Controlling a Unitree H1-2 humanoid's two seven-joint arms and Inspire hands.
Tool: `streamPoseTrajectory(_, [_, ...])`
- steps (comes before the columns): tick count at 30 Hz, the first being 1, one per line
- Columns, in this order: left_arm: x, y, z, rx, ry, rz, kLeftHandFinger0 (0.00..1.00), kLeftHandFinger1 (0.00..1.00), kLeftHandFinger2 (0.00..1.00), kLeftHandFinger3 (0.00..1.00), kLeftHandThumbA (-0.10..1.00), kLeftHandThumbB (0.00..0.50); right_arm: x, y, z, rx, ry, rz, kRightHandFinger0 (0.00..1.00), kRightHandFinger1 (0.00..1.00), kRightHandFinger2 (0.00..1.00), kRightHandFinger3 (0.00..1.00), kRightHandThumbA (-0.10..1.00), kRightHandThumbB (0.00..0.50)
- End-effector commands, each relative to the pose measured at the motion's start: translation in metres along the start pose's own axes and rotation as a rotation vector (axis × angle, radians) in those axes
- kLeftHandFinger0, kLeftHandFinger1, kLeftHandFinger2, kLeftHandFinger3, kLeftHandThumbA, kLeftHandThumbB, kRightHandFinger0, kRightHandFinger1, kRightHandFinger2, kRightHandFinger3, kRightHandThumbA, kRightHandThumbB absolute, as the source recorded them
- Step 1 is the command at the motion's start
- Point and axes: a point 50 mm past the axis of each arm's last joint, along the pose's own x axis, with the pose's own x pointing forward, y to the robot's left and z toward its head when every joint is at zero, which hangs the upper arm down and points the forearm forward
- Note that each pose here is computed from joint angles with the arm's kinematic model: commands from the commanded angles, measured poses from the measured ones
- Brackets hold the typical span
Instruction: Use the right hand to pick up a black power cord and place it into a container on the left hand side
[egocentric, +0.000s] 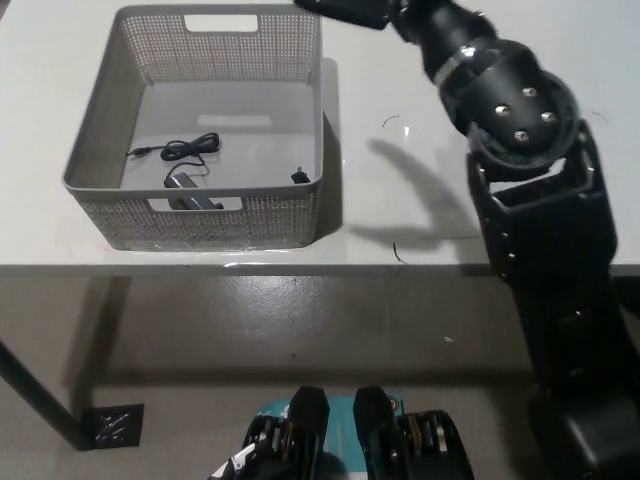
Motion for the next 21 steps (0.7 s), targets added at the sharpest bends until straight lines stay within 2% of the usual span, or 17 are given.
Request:
streamPoseTrajectory(1, [-0.006,0.010,0.004,0.031,-0.017,0.012,1.00,1.00,1.00,1.00,1.00,0.390,-0.037,-0.019,0.036,0.103,-0.157,-0.019,1.00,1.00,1.00,1.00,1.00,0.433])
streamPoseTrajectory(4, [-0.006,0.010,0.004,0.032,-0.018,0.013,1.00,1.00,1.00,1.00,1.00,0.390,-0.039,-0.019,0.037,0.106,-0.158,-0.019,1.00,1.00,1.00,1.00,1.00,0.430])
streamPoseTrajectory(6, [-0.007,0.015,0.005,0.027,-0.016,0.034,1.00,1.00,1.00,1.00,1.00,0.399,-0.096,-0.023,0.036,0.122,-0.203,-0.066,1.00,1.00,1.00,1.00,1.00,0.431])
streamPoseTrajectory(9, [-0.009,0.014,0.005,0.029,-0.013,0.040,1.00,1.00,1.00,1.00,1.00,0.400,-0.108,-0.022,0.036,0.120,-0.206,-0.073,1.00,1.00,1.00,1.00,1.00,0.432])
streamPoseTrajectory(11, [-0.004,0.019,0.003,0.026,-0.030,0.070,1.00,1.00,1.00,1.00,1.00,0.402,-0.160,-0.020,0.028,0.121,-0.210,-0.095,1.00,1.00,1.00,1.00,1.00,0.465])
streamPoseTrajectory(12, [-0.004,0.019,0.003,0.025,-0.030,0.071,1.00,1.00,1.00,1.00,1.00,0.402,-0.162,-0.020,0.028,0.121,-0.209,-0.095,1.00,1.00,1.00,1.00,1.00,0.464])
streamPoseTrajectory(13, [-0.006,0.018,0.002,0.000,-0.029,0.078,1.00,1.00,1.00,1.00,1.00,0.423,-0.187,-0.014,0.019,0.114,-0.193,-0.107,1.00,1.00,1.00,1.00,1.00,0.462])
streamPoseTrajectory(16, [-0.006,0.019,0.001,-0.004,-0.028,0.080,1.00,1.00,1.00,1.00,1.00,0.425,-0.190,-0.013,0.018,0.116,-0.191,-0.106,1.00,1.00,1.00,1.00,1.00,0.460])
streamPoseTrajectory(17, [-0.005,0.020,0.001,-0.012,-0.031,0.087,1.00,1.00,1.00,1.00,1.00,0.413,-0.211,-0.010,0.007,0.132,-0.159,-0.116,1.00,1.00,1.00,1.00,1.00,0.443])
streamPoseTrajectory(18, [-0.003,0.023,0.001,-0.021,-0.036,0.097,1.00,1.00,1.00,1.00,1.00,0.413,-0.236,-0.006,-0.005,0.151,-0.120,-0.131,1.00,1.00,1.00,1.00,1.00,0.441])
streamPoseTrajectory(20, [-0.001,0.025,0.003,-0.019,-0.048,0.093,1.00,1.00,1.00,1.00,1.00,0.371,-0.261,-0.002,-0.019,0.147,-0.069,-0.134,1.00,1.00,1.00,1.00,1.00,0.446])
streamPoseTrajectory(21, [-0.001,0.025,0.004,-0.020,-0.052,0.091,1.00,1.00,1.00,1.00,1.00,0.370,-0.267,-0.002,-0.022,0.137,-0.058,-0.135,1.00,1.00,1.00,1.00,1.00,0.447])
